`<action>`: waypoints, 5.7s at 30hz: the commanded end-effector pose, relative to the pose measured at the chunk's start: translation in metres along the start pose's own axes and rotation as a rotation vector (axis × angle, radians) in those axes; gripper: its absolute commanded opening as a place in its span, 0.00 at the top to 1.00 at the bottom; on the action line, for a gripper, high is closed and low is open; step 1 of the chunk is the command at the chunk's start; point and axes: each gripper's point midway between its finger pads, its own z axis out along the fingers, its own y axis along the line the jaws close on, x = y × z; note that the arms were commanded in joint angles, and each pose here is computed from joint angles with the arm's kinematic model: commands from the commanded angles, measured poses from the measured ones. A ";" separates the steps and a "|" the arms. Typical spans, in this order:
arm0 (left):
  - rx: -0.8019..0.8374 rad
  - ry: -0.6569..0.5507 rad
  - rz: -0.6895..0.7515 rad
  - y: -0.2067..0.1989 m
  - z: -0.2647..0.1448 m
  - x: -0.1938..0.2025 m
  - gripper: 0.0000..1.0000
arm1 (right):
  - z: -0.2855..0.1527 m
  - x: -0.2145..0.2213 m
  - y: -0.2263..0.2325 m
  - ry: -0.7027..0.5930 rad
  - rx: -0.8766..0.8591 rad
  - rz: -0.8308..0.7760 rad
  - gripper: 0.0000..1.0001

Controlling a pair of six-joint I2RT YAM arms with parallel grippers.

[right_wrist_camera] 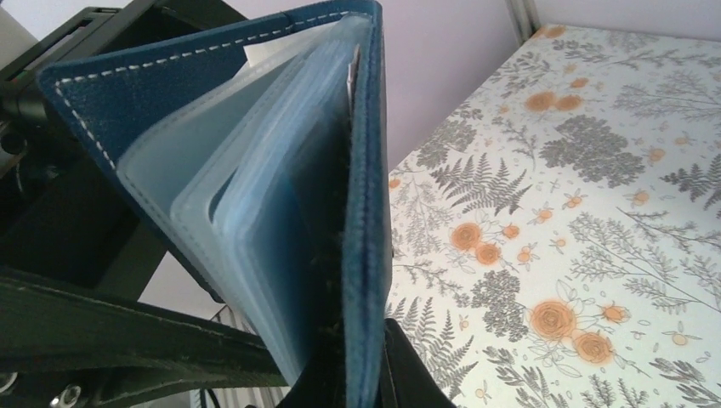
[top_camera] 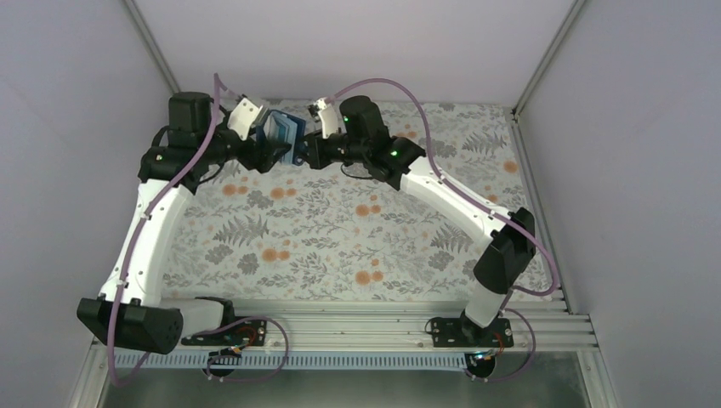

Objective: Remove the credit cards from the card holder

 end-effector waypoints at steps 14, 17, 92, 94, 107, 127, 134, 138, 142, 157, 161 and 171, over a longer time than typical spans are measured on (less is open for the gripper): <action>0.256 -0.091 0.152 -0.068 -0.046 -0.016 0.13 | -0.054 -0.018 0.058 -0.076 -0.207 -0.230 0.96; 0.223 -0.082 0.179 -0.067 -0.051 -0.015 0.10 | -0.058 -0.018 0.062 -0.083 -0.227 -0.245 0.96; -0.342 -0.088 -0.028 0.032 -0.079 -0.025 0.31 | -0.118 -0.015 -0.095 -0.179 0.744 -0.103 0.96; -0.275 -0.093 -0.026 0.022 -0.074 -0.025 0.31 | -0.134 -0.007 -0.129 -0.142 0.977 -0.095 0.96; 0.389 -0.124 -0.185 -0.066 -0.034 0.004 0.72 | -0.015 0.009 -0.064 -0.013 0.451 -0.048 0.96; 0.186 -0.099 -0.442 -0.006 -0.015 0.037 0.62 | -0.015 -0.004 0.031 -0.046 0.002 -0.134 0.96; 0.209 -0.114 -0.365 -0.018 -0.027 0.030 0.60 | -0.039 -0.010 0.045 -0.074 -0.115 -0.196 0.96; 0.229 -0.113 -0.333 -0.024 -0.030 0.030 0.61 | -0.052 -0.007 0.062 -0.084 -0.227 -0.273 0.96; 0.355 -0.134 -0.288 -0.048 -0.037 0.023 0.63 | -0.061 -0.006 0.076 -0.086 -0.296 -0.342 0.96; 0.621 -0.192 -0.121 -0.107 -0.073 0.004 0.98 | -0.071 -0.003 0.088 -0.090 -0.381 -0.431 0.96; 0.699 -0.234 -0.062 -0.122 -0.089 -0.002 0.98 | -0.076 0.002 0.091 -0.076 -0.424 -0.452 0.96; 0.652 -0.252 -0.048 -0.114 -0.093 -0.014 0.97 | -0.077 0.014 0.096 -0.040 -0.492 -0.462 0.72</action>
